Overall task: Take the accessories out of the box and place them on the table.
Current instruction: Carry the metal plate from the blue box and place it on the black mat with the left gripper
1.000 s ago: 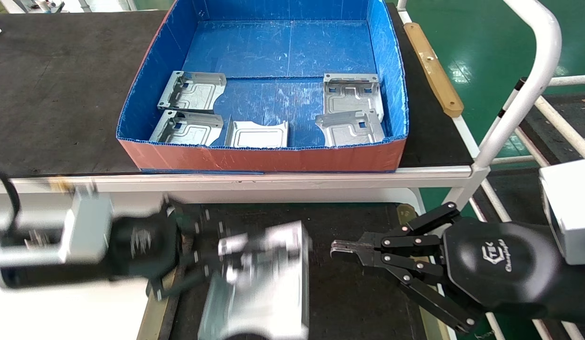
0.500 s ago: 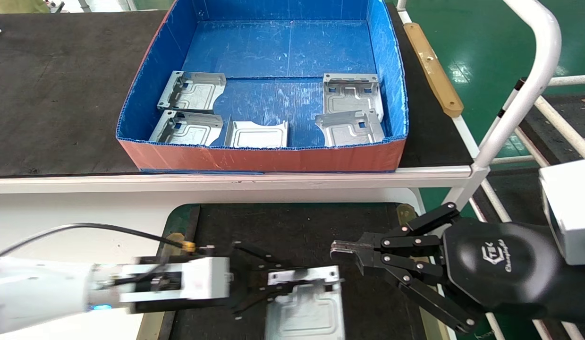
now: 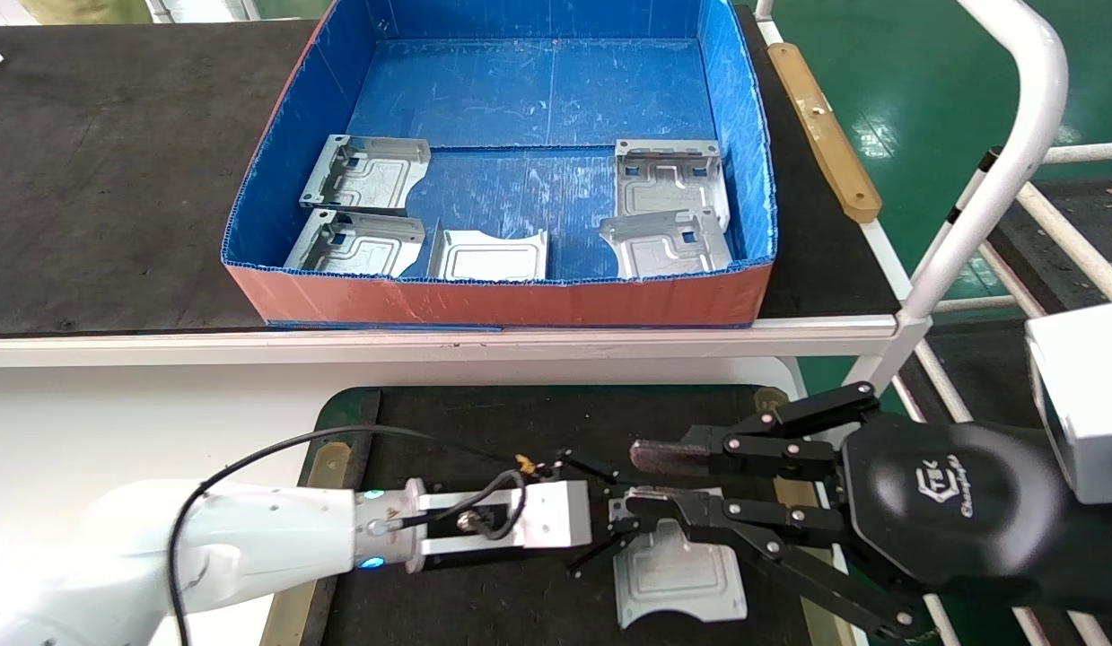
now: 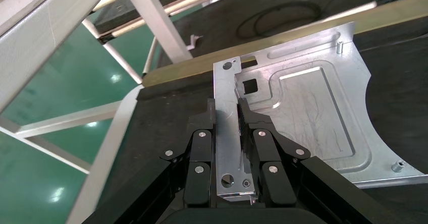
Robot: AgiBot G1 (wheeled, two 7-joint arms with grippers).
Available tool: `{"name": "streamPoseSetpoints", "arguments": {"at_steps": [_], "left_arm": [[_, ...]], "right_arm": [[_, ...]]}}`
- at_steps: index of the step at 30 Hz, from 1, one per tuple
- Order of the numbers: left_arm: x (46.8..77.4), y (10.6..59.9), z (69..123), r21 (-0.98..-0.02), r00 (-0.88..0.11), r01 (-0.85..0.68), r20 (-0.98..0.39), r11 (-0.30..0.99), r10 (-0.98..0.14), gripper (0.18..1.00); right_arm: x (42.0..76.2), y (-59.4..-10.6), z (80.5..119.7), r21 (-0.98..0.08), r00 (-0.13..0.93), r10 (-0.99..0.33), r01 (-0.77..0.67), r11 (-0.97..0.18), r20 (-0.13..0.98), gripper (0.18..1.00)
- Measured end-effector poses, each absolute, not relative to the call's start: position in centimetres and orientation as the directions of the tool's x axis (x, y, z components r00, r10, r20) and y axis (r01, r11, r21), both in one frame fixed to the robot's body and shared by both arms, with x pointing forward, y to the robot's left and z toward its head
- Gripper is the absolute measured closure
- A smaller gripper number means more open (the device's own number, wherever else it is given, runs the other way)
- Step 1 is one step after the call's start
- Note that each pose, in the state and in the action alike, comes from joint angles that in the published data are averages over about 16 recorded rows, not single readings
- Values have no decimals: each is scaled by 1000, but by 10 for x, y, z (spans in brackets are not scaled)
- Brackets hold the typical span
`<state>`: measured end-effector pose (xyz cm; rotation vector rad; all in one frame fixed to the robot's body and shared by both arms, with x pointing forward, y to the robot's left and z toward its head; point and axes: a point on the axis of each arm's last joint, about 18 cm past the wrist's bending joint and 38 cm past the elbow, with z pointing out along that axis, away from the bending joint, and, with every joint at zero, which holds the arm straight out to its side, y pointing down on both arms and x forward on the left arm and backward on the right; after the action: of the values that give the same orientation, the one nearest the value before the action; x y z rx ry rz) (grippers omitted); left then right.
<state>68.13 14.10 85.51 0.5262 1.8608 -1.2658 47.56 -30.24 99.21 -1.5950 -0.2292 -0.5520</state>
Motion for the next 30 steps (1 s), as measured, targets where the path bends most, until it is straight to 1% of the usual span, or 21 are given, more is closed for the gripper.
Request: {"name": "streamPoseSetpoints", "arguments": {"at_steps": [7, 13, 17, 19, 23, 30], "left_arm": [[699, 126, 856, -520, -541, 714, -835, 469, -102, 917], [712, 121, 859, -487, -504, 700, -855, 522, -120, 917], [717, 117, 862, -477, -488, 689, -862, 545, -138, 917], [718, 115, 864, -477, -484, 685, -863, 551, -146, 918], [718, 109, 867, -484, -486, 681, -860, 550, -157, 918], [714, 100, 868, -502, -505, 682, -849, 532, -155, 918]], "right_arm": [[476, -302, 992, -879, 861, -179, 464, -112, 477, 839], [476, -302, 992, -879, 861, -179, 464, -112, 477, 721], [476, -302, 992, -879, 861, -179, 464, -112, 477, 619], [476, -302, 992, -879, 861, -179, 464, -112, 477, 582], [476, -302, 992, -879, 861, -179, 464, -112, 477, 475], [476, -302, 992, -879, 861, -179, 464, -112, 477, 340]]}}
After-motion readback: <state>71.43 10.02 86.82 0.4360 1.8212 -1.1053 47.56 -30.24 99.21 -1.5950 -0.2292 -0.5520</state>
